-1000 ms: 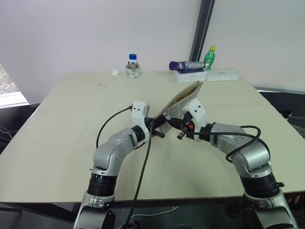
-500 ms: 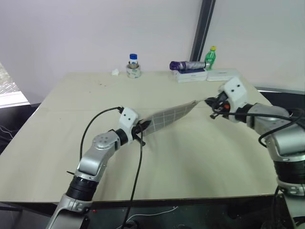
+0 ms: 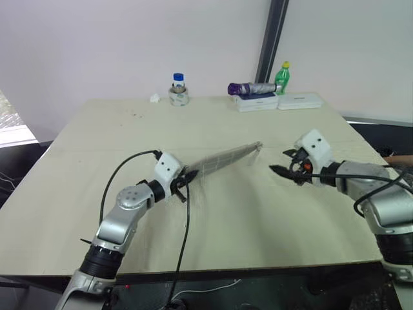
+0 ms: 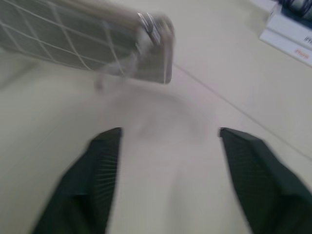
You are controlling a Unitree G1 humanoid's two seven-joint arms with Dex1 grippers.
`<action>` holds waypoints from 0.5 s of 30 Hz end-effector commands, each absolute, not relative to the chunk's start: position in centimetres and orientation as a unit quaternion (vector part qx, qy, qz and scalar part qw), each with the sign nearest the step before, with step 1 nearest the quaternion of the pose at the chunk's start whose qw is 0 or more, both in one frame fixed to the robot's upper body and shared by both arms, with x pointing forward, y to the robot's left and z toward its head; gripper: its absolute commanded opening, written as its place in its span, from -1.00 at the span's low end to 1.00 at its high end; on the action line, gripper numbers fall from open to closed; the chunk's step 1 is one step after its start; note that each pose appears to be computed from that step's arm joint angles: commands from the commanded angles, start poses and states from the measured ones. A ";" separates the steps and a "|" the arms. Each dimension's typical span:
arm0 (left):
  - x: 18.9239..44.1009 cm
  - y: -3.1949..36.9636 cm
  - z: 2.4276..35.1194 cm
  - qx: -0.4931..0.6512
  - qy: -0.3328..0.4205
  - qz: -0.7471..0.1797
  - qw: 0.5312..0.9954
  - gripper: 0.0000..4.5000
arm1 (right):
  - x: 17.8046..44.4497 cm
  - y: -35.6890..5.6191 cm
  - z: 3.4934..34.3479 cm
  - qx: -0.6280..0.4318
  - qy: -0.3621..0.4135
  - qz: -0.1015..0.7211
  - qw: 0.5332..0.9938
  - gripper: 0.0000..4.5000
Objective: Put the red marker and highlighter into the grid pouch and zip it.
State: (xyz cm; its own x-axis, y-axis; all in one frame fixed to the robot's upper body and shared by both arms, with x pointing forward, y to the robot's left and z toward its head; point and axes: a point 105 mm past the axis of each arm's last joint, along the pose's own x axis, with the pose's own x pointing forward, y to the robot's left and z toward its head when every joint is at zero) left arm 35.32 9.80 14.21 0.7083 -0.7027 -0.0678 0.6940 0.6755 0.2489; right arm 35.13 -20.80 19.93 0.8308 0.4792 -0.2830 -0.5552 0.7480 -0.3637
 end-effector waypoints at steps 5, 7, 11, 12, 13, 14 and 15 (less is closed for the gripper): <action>33.4 12.3 15.1 0.101 -0.003 -0.377 0.921 0.77 | 34.2 -20.6 21.1 -0.242 0.058 0.289 0.924 0.96; 32.9 13.9 14.9 0.087 0.008 -0.358 0.930 0.77 | 33.8 -20.7 21.0 -0.244 0.057 0.300 0.920 0.96; 31.9 17.8 14.1 0.096 0.031 -0.303 0.948 0.77 | 32.9 -21.4 20.5 -0.241 0.052 0.313 0.917 0.96; 31.7 18.5 13.8 0.101 0.037 -0.291 0.951 0.77 | 32.8 -21.6 20.4 -0.240 0.048 0.313 0.918 0.96; 31.6 19.1 13.7 0.103 0.041 -0.281 0.953 0.77 | 32.8 -21.7 20.4 -0.234 0.043 0.314 0.919 0.96; 31.6 20.3 13.5 0.102 0.046 -0.255 0.960 0.77 | 32.7 -21.9 20.3 -0.216 0.040 0.314 0.924 0.96; 31.6 21.3 13.4 0.100 0.047 -0.232 0.966 0.77 | 32.5 -22.2 20.1 -0.199 0.036 0.315 0.927 0.96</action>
